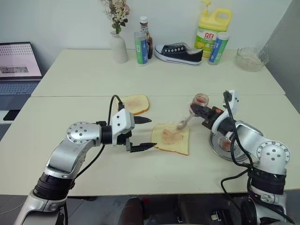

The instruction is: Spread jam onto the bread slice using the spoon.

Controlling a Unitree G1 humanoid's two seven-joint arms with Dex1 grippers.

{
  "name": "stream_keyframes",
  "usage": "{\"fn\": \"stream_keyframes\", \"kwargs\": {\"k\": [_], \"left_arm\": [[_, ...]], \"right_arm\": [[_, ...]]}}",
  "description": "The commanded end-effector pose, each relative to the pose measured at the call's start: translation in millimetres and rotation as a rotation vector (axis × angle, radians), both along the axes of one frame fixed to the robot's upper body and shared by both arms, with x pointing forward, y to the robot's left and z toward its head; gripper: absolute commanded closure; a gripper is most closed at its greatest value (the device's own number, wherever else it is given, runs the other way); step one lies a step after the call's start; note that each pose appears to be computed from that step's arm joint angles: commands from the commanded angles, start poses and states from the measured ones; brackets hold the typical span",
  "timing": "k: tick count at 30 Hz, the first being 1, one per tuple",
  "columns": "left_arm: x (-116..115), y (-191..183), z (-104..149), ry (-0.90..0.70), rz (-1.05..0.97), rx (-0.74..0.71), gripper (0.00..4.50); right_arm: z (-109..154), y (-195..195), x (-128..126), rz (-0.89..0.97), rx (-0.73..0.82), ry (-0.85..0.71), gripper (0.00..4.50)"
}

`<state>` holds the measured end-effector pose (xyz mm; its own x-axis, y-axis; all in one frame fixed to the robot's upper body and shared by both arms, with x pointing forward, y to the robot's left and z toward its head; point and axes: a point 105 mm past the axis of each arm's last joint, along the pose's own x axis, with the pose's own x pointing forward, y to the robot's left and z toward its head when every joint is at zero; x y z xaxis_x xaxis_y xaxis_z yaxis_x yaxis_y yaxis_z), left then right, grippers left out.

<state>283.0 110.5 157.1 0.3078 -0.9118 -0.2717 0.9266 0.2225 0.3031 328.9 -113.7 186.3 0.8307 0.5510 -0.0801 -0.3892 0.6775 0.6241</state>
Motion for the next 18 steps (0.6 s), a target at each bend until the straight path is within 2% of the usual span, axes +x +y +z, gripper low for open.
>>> {"fn": "stream_keyframes", "kwargs": {"k": [1, 8, 14, 18], "left_arm": [[4.8, 3.7, 15.5, -0.061, 0.014, -0.005, 0.0], [3.8, -21.5, 34.8, -0.072, -0.078, -0.034, 0.0], [-3.5, -57.9, 40.6, -0.053, -0.222, -0.06, 0.0], [-0.5, -81.7, 38.4, -0.054, -0.288, -0.063, 0.0]], "right_arm": [[21.6, 6.9, -3.8, 0.016, 0.03, -0.065, 4.47], [40.8, -9.7, -7.1, -0.067, 0.033, -0.131, 4.47], [52.6, -58.6, -24.9, -0.252, -0.015, -0.18, 4.47], [36.3, -108.8, -42.2, -0.425, -0.089, -0.148, 4.47]]}}
